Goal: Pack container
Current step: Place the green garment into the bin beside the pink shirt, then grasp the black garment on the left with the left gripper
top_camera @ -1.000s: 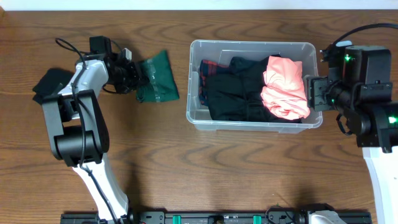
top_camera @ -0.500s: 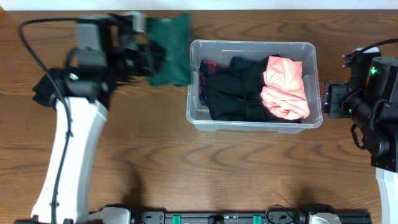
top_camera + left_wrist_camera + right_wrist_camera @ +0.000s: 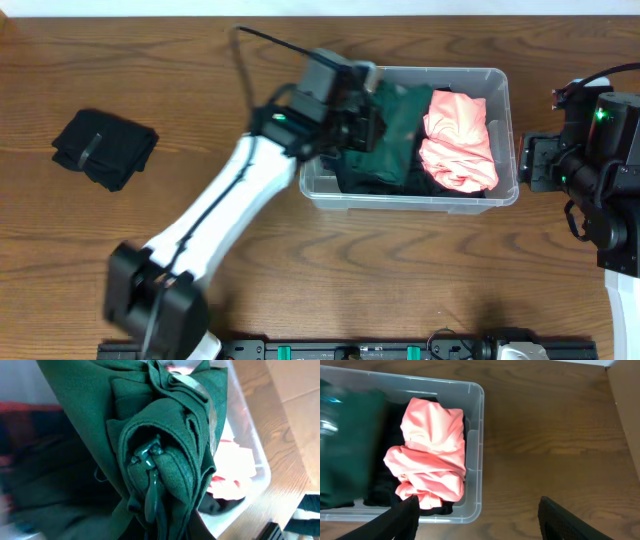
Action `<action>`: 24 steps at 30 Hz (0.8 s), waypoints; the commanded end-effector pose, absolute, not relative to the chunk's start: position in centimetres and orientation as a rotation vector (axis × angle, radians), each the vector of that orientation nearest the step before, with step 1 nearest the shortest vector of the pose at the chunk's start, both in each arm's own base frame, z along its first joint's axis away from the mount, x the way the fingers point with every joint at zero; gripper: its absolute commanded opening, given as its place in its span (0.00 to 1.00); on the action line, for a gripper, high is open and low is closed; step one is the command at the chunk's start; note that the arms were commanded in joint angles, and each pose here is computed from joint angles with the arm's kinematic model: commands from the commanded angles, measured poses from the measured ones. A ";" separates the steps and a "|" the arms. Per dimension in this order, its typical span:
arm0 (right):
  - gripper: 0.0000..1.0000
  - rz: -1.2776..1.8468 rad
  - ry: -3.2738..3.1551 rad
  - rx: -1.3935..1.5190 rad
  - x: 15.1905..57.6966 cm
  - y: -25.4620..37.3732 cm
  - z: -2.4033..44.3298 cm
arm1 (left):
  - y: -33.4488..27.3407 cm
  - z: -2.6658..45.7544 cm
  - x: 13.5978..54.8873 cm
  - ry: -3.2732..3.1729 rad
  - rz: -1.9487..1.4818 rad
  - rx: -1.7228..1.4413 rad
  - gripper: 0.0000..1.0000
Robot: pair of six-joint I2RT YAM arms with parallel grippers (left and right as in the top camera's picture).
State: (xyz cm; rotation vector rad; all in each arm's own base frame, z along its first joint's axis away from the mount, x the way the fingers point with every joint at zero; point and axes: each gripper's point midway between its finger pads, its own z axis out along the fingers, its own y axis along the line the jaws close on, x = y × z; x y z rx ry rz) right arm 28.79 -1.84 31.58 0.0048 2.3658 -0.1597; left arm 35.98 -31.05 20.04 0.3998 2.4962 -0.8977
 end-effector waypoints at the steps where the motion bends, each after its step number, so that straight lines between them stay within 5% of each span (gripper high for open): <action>1: 0.74 -0.156 2.365 0.029 28.6 -2.0 31.6 | -33.3 18.1 35.7 2.533 -0.923 0.369 0.06; 4: 0.73 -0.155 2.367 0.029 28.6 -2.0 31.5 | -34.3 16.9 35.7 2.553 -0.929 0.366 0.07; 5: 0.74 -0.156 2.368 0.028 28.6 -2.0 31.5 | -34.2 16.6 35.8 2.559 -0.917 0.362 0.17; 7: 0.73 -0.156 2.368 0.028 28.6 -2.0 31.5 | -33.6 15.9 36.3 2.569 -0.853 0.343 0.80; 8: 0.73 -0.156 2.371 0.028 28.5 -2.0 31.5 | -32.7 15.6 36.8 2.572 -0.790 0.330 0.98; 18: 0.73 -0.156 2.379 0.028 28.4 -2.0 31.4 | -15.5 21.7 41.4 2.440 -0.195 0.048 0.98; 24: 0.73 -0.156 2.380 0.027 28.4 -2.0 31.3 | 3.0 25.4 41.2 2.343 0.014 -0.459 0.98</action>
